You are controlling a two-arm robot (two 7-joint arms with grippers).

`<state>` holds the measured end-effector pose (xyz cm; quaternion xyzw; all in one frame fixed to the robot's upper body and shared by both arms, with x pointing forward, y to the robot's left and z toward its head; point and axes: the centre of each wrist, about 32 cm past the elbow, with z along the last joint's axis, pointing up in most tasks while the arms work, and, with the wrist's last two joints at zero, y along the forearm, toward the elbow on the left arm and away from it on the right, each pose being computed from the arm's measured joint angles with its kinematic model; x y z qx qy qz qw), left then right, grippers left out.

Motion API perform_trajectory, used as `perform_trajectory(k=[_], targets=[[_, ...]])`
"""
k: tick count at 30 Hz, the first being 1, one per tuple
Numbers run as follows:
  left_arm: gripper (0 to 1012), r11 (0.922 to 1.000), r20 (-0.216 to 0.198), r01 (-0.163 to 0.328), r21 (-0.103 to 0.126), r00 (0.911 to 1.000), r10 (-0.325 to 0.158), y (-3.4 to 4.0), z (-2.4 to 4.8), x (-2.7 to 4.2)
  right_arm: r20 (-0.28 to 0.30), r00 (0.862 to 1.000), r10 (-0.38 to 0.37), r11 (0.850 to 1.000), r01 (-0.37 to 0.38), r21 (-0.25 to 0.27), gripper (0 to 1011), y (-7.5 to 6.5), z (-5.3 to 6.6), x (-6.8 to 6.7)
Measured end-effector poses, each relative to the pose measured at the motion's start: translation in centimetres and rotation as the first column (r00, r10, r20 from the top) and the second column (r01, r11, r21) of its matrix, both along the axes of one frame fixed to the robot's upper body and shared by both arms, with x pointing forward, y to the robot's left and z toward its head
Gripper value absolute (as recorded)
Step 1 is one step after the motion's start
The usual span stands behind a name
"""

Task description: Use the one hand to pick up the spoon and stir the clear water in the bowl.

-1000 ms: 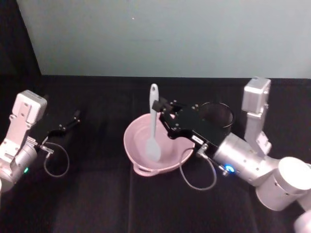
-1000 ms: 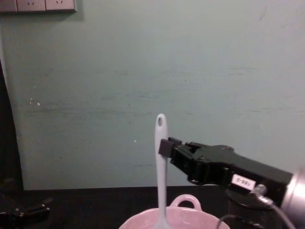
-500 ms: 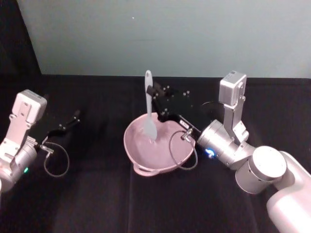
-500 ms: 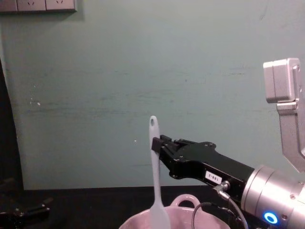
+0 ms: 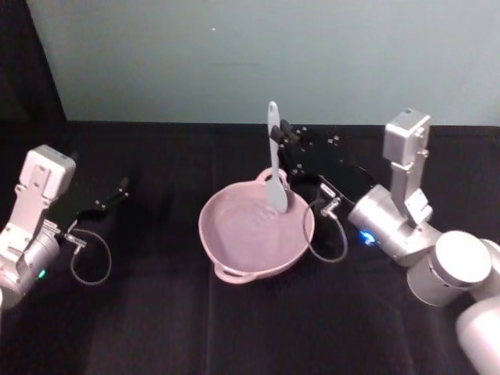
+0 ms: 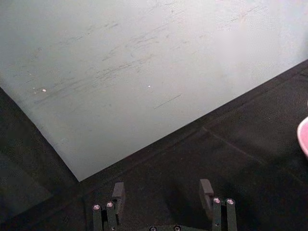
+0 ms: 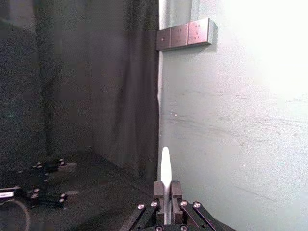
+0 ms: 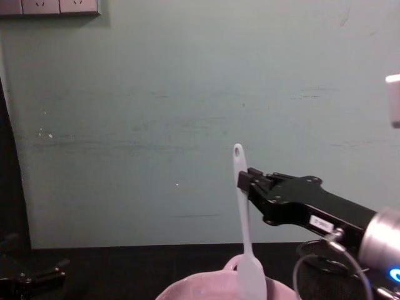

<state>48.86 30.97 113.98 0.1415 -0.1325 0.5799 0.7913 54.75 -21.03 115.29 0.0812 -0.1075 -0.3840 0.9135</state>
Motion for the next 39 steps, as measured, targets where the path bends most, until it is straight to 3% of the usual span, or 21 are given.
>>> perform_trajectory(k=[9,14,19,29,34,39], targets=[[1011,1.0000,0.000,0.000,0.000,1.0000,0.000,0.00,0.00,0.00,-0.039,0.998,0.057,0.998,-0.056,0.014,108,-1.3,0.0,-2.6],[1011,1.0000,0.000,0.000,0.000,1.0000,0.000,0.00,0.00,0.00,-0.052,0.994,0.096,0.995,-0.094,0.037,107,-0.8,0.1,-3.7],[1011,1.0000,0.000,0.000,0.000,1.0000,0.000,0.00,0.00,0.00,-0.064,0.989,0.136,0.990,-0.133,0.051,108,0.6,-0.1,-4.1],[1011,1.0000,0.000,0.000,0.000,1.0000,0.000,0.00,0.00,0.00,-0.065,0.990,0.126,0.991,-0.123,0.055,108,2.9,-0.8,-2.4],[1011,1.0000,0.000,0.000,0.000,1.0000,0.000,0.00,0.00,0.00,-0.043,0.995,0.085,0.996,-0.083,0.044,107,3.1,-1.0,-1.2],[1011,1.0000,0.000,0.000,0.000,1.0000,0.000,0.00,0.00,0.00,-0.024,0.999,0.035,0.999,-0.034,0.042,107,2.3,-0.9,-0.1]])
